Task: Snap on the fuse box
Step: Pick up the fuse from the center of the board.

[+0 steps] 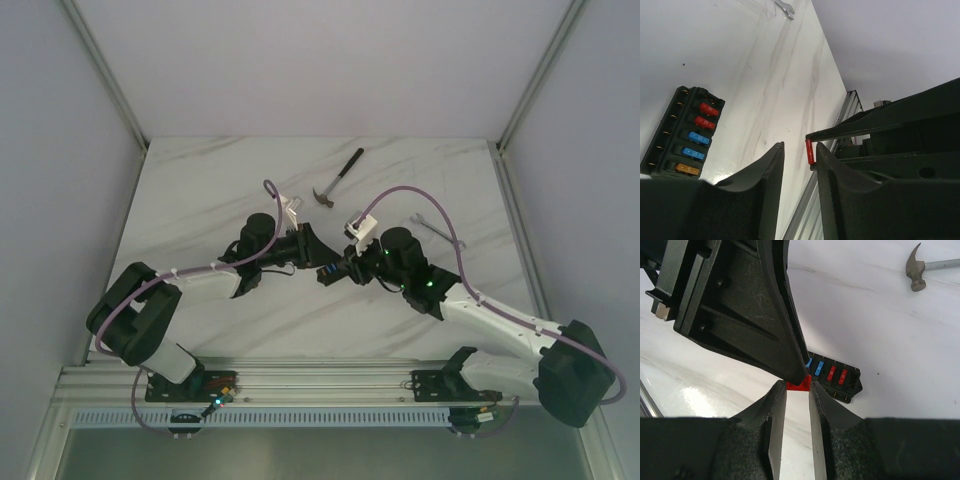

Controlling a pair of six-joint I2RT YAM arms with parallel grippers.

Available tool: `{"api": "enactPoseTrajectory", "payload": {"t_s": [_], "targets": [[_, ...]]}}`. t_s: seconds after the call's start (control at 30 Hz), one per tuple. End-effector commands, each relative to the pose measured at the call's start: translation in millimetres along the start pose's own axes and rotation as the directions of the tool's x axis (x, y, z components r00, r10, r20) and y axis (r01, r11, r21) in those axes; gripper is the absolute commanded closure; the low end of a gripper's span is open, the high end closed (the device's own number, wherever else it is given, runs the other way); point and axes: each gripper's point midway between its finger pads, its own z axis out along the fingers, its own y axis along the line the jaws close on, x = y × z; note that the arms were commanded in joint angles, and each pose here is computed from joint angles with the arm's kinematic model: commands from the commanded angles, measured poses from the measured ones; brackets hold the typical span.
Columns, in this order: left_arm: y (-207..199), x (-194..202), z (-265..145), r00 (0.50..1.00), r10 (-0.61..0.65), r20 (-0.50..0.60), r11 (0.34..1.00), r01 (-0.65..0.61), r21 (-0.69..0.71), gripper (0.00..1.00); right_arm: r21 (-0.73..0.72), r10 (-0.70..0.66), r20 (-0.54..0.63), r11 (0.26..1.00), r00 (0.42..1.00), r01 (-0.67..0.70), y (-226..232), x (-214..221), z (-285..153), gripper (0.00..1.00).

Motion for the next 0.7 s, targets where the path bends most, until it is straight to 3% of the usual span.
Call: {"api": "enactPoseTrajectory", "payload": {"t_s": [0.0, 0.23, 0.5, 0.67], "targets": [[-7.7, 1.4, 3.0, 1.000, -0.007, -0.028, 1.000, 0.008, 0.022, 0.61, 0.021, -0.023, 0.035, 1.000, 0.999, 0.022, -3.3, -5.9, 2.1, 0.87], [-11.1, 3.6, 5.5, 0.999, -0.007, -0.039, 0.999, 0.008, 0.034, 0.74, 0.013, -0.026, 0.015, 1.000, 1.000, 0.026, -2.4, -0.6, 6.3, 0.87], [-16.0, 3.5, 4.5, 0.999, -0.007, -0.043, 0.999, 0.009, 0.046, 0.97, 0.044, -0.027, 0.015, 0.999, 1.000, 0.026, -7.8, -0.7, 5.8, 0.83], [-18.5, -6.5, -0.4, 1.000, 0.014, 0.023, 0.999, -0.015, 0.034, 1.00, 0.088, -0.003, 0.048, 0.996, 0.999, -0.002, -13.6, -13.4, -1.9, 0.62]]}}
